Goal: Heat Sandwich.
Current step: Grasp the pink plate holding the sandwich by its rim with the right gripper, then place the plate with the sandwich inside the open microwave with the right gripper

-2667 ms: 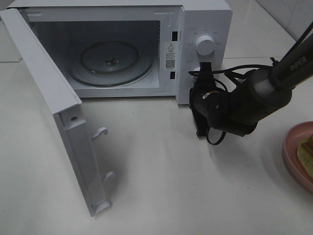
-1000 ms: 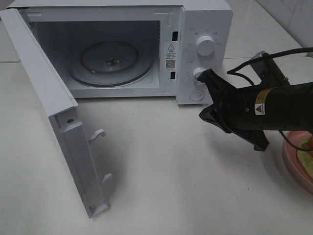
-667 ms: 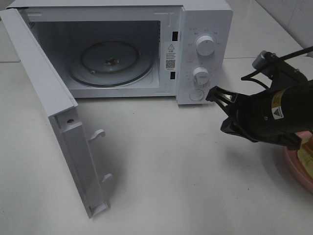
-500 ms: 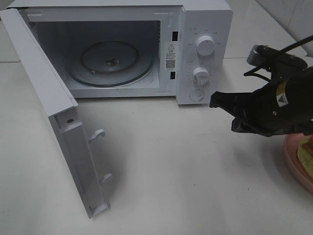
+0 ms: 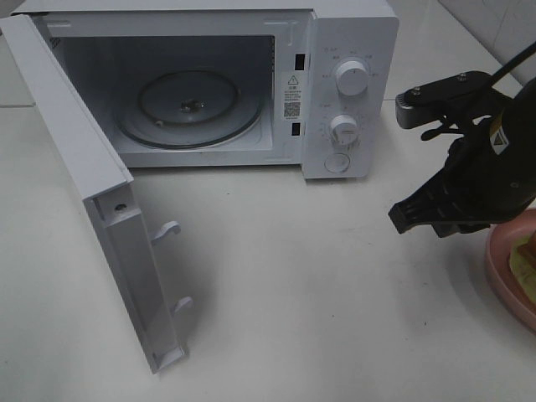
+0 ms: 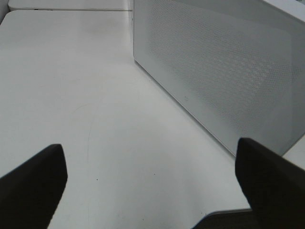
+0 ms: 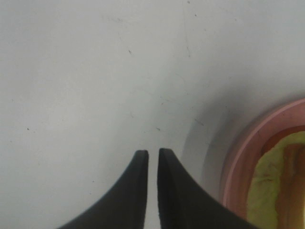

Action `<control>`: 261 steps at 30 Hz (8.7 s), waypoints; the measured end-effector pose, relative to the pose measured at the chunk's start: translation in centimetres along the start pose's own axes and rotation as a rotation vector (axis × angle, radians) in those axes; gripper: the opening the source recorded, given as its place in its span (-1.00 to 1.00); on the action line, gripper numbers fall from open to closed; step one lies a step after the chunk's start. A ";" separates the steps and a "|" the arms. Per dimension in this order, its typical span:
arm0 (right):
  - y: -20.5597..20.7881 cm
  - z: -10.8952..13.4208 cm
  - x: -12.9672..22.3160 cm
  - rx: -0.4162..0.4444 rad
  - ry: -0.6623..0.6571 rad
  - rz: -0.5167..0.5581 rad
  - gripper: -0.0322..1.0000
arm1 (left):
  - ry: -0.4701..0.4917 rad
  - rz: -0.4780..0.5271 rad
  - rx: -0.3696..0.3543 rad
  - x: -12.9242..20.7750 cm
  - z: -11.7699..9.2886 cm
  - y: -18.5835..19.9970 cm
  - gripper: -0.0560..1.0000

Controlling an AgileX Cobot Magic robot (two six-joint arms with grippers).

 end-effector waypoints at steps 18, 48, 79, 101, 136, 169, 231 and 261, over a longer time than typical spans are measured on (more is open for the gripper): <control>-0.1 -2.6 1.4 0.074 0.047 0.084 0.92 | 0.000 0.000 0.000 0.0 0.0 0.0 0.77; -3.8 -5.6 4.2 0.004 -0.178 0.296 0.88 | 0.000 0.000 0.000 0.0 0.0 0.0 0.77; -9.4 -5.2 5.3 0.010 -0.160 0.390 0.44 | 0.000 0.000 0.000 0.0 0.0 0.0 0.77; -9.3 -7.2 5.3 0.124 -0.174 0.378 -0.89 | 0.000 0.000 0.000 0.0 0.0 0.0 0.77; -4.6 -6.3 5.7 0.294 -0.021 0.418 -0.91 | 0.000 0.000 0.000 0.0 0.0 0.0 0.77; 3.0 1.7 5.7 0.261 0.404 0.241 -0.91 | 0.000 0.000 0.000 0.0 0.0 0.0 0.77; 3.0 8.8 0.6 0.094 1.681 -0.151 -0.88 | 0.000 0.000 0.000 0.0 0.0 0.0 0.77; 2.1 7.2 -1.1 -0.028 1.912 -0.304 -0.86 | 0.000 0.000 0.000 0.0 0.0 0.0 0.77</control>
Point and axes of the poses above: a point on each arm's last joint axis where the gripper is mounted, y pointing back along that axis away from the gripper, z along the wrist's bending axis when the last joint is at zero, x = y × z, the point moved 9 cm from there along -y, pointing out along that axis toward the gripper, and after that the axes turned 2 degrees about -y, right-handed, at the moved point
